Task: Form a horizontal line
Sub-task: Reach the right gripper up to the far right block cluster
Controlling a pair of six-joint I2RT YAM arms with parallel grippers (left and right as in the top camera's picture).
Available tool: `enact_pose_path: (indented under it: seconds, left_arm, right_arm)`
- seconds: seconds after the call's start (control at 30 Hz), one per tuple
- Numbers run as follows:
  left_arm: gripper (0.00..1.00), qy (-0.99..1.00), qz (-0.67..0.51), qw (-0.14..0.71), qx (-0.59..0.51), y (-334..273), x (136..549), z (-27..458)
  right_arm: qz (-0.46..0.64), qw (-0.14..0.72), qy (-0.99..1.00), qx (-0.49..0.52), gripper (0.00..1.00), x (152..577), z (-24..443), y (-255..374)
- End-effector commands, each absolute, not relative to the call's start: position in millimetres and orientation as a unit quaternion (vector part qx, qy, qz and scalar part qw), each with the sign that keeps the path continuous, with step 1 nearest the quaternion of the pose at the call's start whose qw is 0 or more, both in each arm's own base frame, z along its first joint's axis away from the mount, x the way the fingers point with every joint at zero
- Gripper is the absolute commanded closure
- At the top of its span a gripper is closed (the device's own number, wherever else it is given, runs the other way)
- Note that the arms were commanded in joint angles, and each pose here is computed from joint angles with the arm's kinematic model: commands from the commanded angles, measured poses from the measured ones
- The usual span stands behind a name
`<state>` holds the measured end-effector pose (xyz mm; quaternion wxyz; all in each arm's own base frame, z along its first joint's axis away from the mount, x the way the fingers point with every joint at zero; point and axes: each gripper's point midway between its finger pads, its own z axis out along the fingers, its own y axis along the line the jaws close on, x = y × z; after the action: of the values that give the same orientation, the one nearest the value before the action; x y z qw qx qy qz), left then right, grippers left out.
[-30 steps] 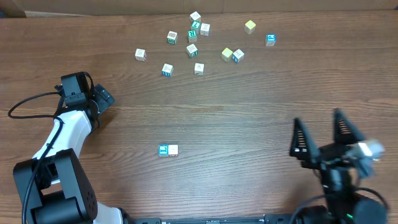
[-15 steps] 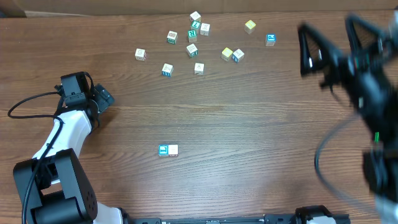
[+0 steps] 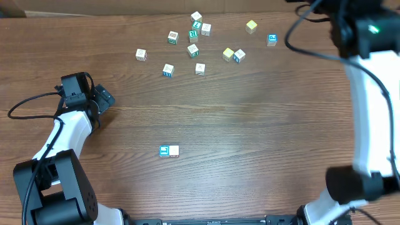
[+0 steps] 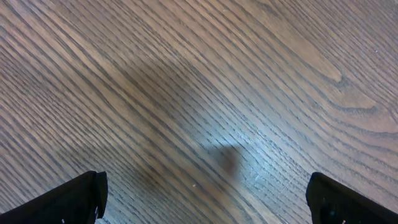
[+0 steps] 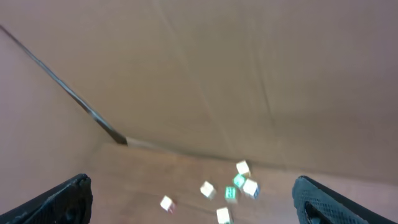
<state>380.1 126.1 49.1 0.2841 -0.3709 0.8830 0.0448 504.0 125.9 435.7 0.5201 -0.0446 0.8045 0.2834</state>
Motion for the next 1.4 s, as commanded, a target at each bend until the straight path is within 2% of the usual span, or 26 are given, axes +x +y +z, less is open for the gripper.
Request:
enact_pose_path:
  seconds: [0.0,0.17,0.37,0.4,0.43,0.57,0.63,0.87,1.27,1.37]
  left_arm:
    - [0.01,0.88,0.05,0.294,-0.37,129,384,56]
    - [0.01,0.88,0.05,0.293,-0.37,129,384,56]
    - [0.0,0.88,0.05,0.294,-0.37,129,384,56]
    - [0.0,0.88,0.05,0.294,-0.37,129,384,56]
    - [0.0,0.88,0.05,0.294,-0.37,129,384,56]
    - [0.0,0.88,0.05,0.294,-0.37,129,384,56]
    - [0.0,0.88,0.05,0.293,-0.37,129,384,56]
    - [0.0,0.88,0.05,0.293,-0.37,129,384,56]
    - [0.0,0.88,0.05,0.293,-0.37,129,384,56]
    - [0.0,0.88,0.05,0.294,-0.37,129,384,56]
  right_arm:
    - [0.291,0.484,0.824,-0.045,0.0,531,394,134]
    - [0.285,0.425,0.858,-0.027,0.0,566,317,138]
    - [0.284,0.36,0.889,0.0,0.01,577,253,139]
    - [0.283,0.35,0.893,0.002,0.08,577,243,140]
    - [0.282,0.339,0.898,0.004,0.2,578,232,141]
    - [0.278,0.29,0.916,0.019,0.79,577,187,145]
    - [0.275,0.269,0.923,0.023,0.96,575,167,146]
    - [0.263,0.198,0.943,0.041,0.96,564,102,145]
    - [0.253,0.128,0.958,0.04,0.96,529,39,161]
    - [0.255,0.133,0.957,0.032,0.94,527,24,168]
